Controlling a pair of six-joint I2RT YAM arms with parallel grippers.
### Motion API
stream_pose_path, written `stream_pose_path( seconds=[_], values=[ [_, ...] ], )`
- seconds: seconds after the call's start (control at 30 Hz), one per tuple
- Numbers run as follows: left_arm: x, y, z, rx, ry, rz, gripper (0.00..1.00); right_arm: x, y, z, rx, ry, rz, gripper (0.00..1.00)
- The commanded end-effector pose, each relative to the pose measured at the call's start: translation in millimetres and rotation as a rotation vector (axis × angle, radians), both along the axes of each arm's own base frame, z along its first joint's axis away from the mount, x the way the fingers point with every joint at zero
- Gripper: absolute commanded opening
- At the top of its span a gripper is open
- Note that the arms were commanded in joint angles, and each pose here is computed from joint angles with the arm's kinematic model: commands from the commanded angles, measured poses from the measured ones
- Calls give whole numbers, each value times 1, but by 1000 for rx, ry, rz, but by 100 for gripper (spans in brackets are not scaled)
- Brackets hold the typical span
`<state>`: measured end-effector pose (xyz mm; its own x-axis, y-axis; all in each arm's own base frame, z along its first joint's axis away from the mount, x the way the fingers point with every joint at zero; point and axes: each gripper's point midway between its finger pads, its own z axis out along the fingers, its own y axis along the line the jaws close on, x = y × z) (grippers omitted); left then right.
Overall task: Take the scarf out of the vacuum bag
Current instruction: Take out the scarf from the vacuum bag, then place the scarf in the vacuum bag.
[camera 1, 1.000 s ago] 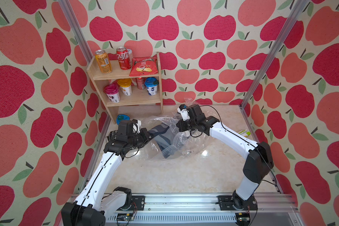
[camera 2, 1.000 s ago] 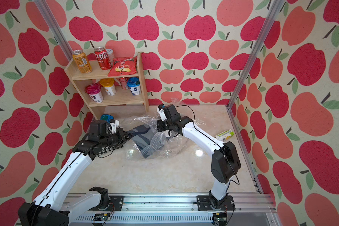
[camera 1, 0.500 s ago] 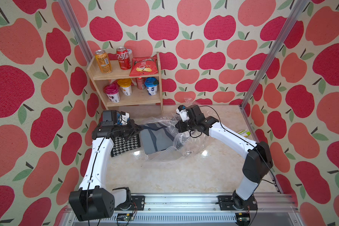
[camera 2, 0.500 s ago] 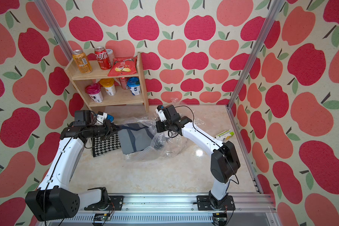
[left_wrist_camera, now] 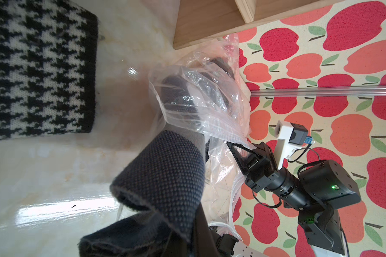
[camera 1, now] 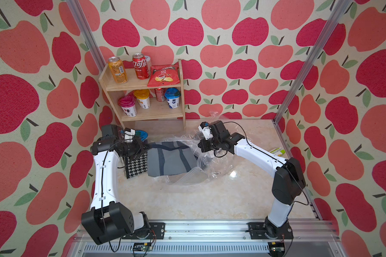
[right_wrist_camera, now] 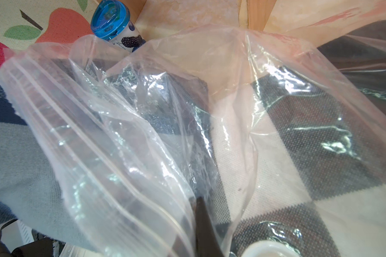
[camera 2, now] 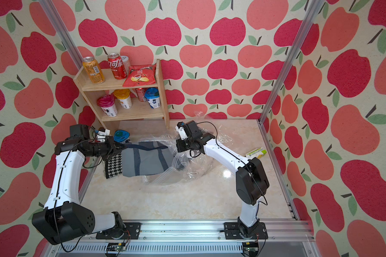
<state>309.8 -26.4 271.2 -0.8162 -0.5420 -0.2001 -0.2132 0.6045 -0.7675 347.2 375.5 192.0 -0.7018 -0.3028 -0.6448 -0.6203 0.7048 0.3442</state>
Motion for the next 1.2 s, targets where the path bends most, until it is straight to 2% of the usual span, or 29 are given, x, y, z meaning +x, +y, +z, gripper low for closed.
stream_pose_path(
  seconds=[0.0, 0.33, 0.5, 0.83, 1.17],
  values=[
    [-2, 17, 9, 35, -40, 6, 0, 9, 0, 3, -12, -5, -30, 0],
    [9, 46, -11, 82, 0, 68, 0, 17, -7, -9, -41, 15, -85, 0],
    [14, 64, -21, 116, 22, 114, 0, 35, -30, -20, -75, 47, -195, 0],
    [11, 96, -34, 182, 57, 190, 0, 73, -77, -27, -41, 119, -365, 0],
    [8, 124, -36, 243, 71, 268, 0, 88, -107, -20, -50, 115, -442, 0]
  ],
)
